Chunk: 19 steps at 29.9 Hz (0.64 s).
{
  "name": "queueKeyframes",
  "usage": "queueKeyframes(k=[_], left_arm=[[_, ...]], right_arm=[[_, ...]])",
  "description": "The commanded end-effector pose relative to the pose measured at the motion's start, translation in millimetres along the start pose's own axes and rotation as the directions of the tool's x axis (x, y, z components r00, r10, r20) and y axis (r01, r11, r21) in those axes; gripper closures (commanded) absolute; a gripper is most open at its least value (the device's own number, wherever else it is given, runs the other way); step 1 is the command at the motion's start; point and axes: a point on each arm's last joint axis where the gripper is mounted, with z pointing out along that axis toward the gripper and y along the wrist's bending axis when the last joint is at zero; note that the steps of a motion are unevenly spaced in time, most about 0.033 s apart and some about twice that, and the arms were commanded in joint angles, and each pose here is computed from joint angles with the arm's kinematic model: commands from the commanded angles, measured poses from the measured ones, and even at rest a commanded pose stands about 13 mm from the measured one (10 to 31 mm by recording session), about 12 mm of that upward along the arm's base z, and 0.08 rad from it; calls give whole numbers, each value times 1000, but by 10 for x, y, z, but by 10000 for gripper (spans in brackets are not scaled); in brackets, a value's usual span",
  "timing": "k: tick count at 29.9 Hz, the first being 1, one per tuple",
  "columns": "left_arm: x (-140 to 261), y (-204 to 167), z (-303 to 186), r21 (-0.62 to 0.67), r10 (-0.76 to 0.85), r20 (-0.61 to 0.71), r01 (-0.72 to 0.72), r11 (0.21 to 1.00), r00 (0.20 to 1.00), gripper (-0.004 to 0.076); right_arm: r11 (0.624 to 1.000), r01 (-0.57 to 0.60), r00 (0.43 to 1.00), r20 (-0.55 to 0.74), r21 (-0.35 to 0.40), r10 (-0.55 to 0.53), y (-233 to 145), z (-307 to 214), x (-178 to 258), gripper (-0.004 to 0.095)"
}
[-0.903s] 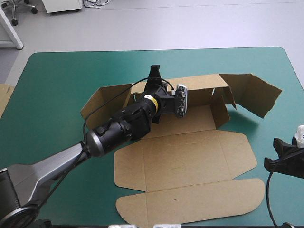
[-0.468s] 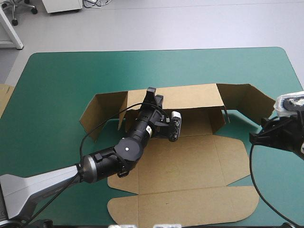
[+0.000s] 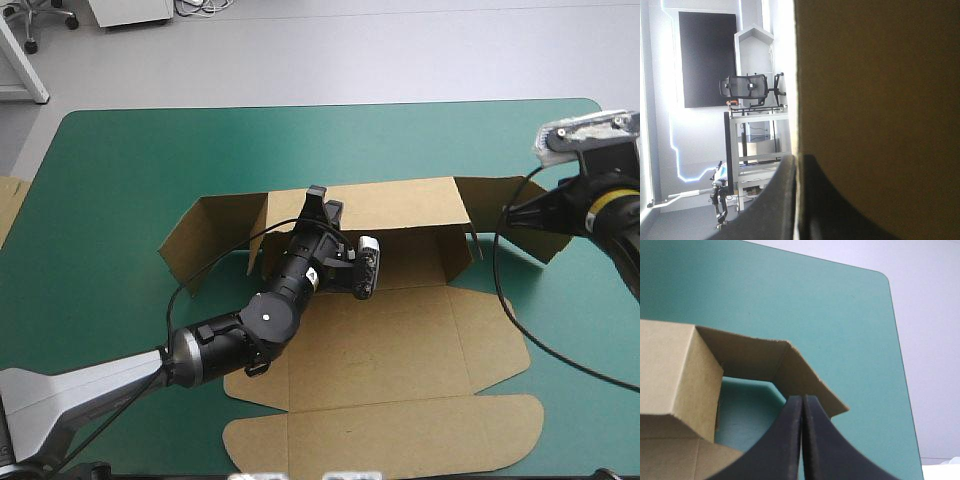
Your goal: Fold the box
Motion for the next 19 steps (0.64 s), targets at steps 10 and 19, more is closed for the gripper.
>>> queueKeyframes(k=[10,19], left_arm=[[35,224,-120,-93,-7,-14,6,996,1000,734],[36,222,-119,-91,-12,-15,10,996,1000,734]], right_arm=[[979,-143,981,-148,-145,122,-395,815,-571,928],[893,-338,922,-293,-297,252,-738,1750,-418,927]])
